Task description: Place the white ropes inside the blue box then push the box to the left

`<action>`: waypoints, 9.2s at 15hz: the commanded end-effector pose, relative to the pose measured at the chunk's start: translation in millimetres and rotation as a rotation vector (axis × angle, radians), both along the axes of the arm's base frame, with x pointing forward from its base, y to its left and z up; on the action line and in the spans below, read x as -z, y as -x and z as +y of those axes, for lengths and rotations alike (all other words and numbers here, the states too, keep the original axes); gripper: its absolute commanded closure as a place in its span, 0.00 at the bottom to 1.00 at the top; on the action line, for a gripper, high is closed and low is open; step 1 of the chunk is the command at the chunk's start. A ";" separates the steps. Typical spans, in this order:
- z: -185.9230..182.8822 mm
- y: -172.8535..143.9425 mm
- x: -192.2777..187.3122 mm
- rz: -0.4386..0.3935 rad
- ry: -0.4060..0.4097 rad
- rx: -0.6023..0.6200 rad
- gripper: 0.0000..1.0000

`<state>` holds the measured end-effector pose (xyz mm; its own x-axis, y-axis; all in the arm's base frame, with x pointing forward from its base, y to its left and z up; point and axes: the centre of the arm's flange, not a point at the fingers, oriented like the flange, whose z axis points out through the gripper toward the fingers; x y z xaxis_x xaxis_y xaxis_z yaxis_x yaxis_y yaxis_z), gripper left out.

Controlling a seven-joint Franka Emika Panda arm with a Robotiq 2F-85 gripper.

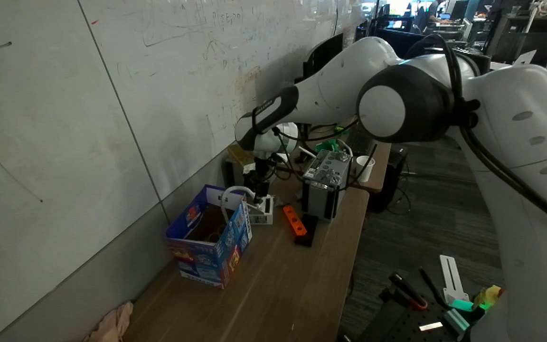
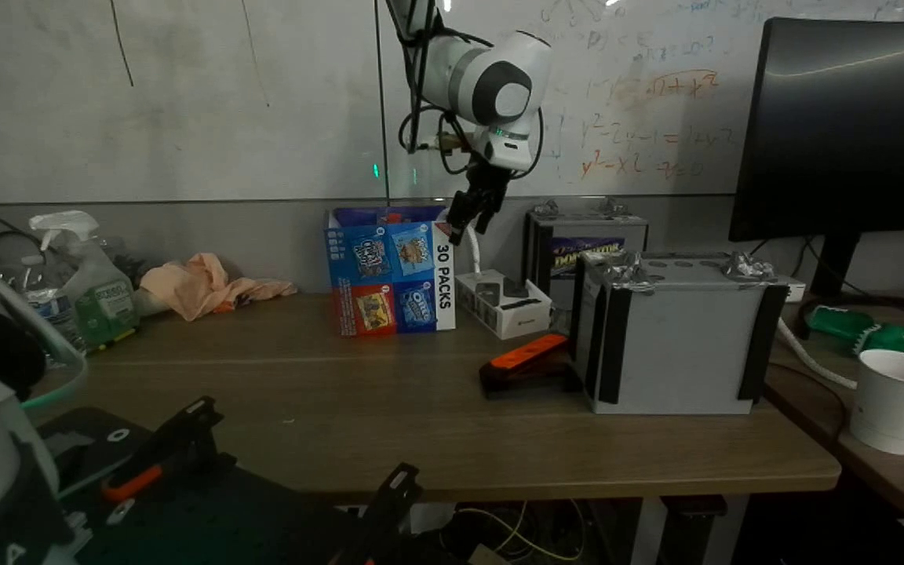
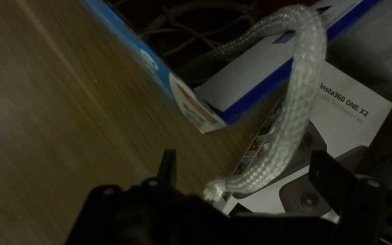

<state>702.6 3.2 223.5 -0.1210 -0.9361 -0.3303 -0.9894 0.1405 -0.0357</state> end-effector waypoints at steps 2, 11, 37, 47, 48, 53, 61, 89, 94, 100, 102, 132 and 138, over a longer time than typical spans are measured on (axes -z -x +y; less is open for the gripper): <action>-2.6 -12.9 -0.4 -0.010 -0.058 -0.030 0.32; 11.4 -2.8 -6.8 0.015 -0.040 -0.123 0.98; 228.5 62.0 -114.1 -0.192 0.088 -0.742 0.97; 245.5 41.1 -38.7 -0.112 0.179 -0.863 0.56; 244.3 42.2 -37.2 -0.103 0.201 -0.882 0.47; 238.3 51.8 -53.5 -0.115 0.294 -0.923 0.09; 238.7 77.0 -91.3 -0.149 0.376 -0.969 0.00; 212.6 93.5 22.9 0.010 0.225 -0.975 1.00; 224.8 108.0 25.8 0.019 0.166 -1.020 0.99; 259.2 170.7 41.1 0.054 0.053 -1.205 0.99; 272.8 198.2 47.6 0.070 0.033 -1.273 0.99; 460.6 399.9 39.4 -0.121 0.338 -2.133 0.67; 459.7 397.1 -6.7 -0.164 0.308 -2.108 0.20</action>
